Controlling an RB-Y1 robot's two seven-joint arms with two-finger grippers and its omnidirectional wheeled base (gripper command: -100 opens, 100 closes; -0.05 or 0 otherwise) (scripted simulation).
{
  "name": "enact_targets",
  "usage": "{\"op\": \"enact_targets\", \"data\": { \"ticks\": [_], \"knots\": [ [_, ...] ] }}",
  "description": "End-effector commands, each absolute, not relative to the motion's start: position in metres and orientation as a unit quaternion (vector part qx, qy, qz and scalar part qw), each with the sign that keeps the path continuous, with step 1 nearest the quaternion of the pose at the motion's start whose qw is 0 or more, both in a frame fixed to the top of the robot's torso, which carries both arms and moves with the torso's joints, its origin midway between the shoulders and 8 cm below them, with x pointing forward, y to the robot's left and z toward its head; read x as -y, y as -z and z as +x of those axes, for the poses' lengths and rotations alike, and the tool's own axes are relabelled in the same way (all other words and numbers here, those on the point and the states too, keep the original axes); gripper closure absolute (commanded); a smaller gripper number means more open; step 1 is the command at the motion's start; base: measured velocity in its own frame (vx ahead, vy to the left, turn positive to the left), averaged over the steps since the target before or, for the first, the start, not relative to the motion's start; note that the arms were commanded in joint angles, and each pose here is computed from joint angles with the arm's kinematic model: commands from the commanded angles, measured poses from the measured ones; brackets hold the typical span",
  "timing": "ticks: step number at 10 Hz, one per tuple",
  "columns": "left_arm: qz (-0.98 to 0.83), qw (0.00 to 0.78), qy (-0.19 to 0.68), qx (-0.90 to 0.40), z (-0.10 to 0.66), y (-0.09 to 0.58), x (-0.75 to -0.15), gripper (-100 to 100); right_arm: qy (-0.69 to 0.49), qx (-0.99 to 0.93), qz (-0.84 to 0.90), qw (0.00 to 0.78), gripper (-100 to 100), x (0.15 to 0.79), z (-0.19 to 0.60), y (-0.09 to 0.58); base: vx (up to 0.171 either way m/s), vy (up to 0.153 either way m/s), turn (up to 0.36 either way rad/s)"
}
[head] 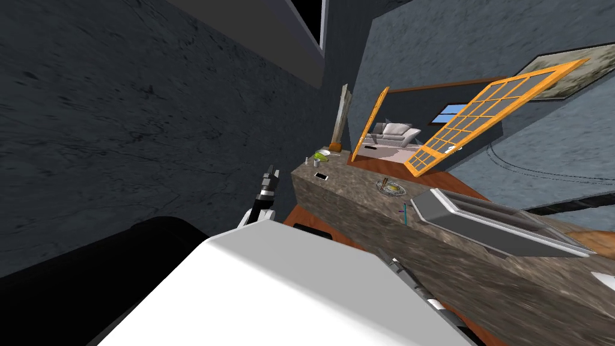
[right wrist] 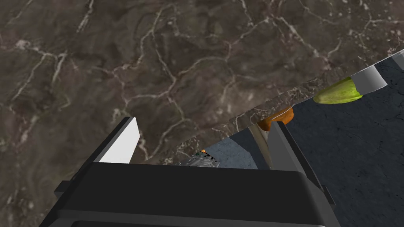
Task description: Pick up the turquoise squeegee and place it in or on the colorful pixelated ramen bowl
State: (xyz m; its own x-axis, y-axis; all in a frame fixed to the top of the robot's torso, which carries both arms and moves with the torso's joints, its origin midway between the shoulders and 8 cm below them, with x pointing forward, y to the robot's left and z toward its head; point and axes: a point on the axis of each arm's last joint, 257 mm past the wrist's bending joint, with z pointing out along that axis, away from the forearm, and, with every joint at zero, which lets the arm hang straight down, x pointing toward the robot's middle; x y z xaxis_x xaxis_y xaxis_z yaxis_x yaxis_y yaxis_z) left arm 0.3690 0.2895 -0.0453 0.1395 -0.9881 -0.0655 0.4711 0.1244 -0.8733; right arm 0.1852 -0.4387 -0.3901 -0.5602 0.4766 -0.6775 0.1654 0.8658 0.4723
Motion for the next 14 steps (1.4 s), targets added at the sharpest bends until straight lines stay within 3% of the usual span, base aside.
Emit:
{"op": "enact_targets", "data": {
  "ticks": [1,14],
  "knots": [
    [-0.365,0.661,0.552,-0.354,0.369,0.045,-0.289,0,-0.155,-0.886,0.181,0.398,-100,0.461,0.161,0.403,-0.011,0.057,0.16],
    [-0.365,0.661,0.552,-0.354,0.369,0.045,-0.289,0,-0.057,-0.947,0.163,0.27,-100,0.574,0.062,0.417,0.007,0.035,0.096]
  ]
}}
